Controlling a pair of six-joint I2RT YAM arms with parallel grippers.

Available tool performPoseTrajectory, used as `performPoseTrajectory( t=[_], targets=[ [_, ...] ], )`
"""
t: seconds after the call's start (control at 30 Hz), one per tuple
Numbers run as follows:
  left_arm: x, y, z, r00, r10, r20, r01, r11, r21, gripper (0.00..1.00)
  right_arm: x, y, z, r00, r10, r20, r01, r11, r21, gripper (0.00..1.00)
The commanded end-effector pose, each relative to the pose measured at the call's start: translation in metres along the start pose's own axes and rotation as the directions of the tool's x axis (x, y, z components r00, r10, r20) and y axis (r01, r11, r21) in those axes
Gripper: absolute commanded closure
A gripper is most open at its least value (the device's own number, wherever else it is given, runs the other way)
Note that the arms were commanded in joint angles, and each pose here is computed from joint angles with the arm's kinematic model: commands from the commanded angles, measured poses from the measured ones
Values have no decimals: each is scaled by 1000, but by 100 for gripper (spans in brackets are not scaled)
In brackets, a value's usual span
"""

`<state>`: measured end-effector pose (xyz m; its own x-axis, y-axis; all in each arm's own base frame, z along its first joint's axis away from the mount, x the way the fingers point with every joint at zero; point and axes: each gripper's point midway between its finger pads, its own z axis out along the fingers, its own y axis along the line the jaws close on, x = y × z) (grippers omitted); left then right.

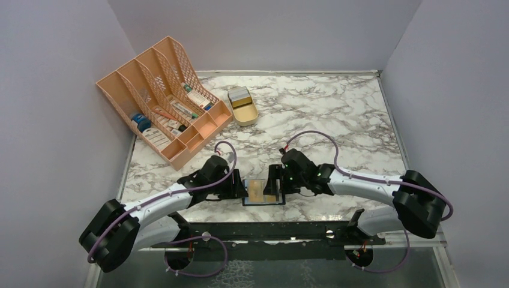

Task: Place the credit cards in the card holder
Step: Close the card holder at the center of the board.

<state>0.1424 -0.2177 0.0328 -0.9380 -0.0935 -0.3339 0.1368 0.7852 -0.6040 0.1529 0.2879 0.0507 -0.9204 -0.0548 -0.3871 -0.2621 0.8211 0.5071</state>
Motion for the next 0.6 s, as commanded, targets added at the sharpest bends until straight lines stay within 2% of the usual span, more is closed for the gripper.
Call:
performPoseTrajectory(
  t=[0.0,0.27,0.47,0.57],
  targets=[
    [-8,5,2,999,23,32,-22,999,-45,51,-10,-12,-9,997,10,82,-13,999,41,28],
    [-8,13,3,999,17,38,-14,997,-79,58,0,-29,-5,997,49,67,-55,994,91,26],
    [-9,27,-3,998,14,56,-5,987,-158,67,-3,-35,-6,995,53,88,-63,991,117,23],
    [-12,31,-6,997,11,76,3,983,-182,68,-2,-36,-6,994,60,89,-71,990,122,23]
  ],
)
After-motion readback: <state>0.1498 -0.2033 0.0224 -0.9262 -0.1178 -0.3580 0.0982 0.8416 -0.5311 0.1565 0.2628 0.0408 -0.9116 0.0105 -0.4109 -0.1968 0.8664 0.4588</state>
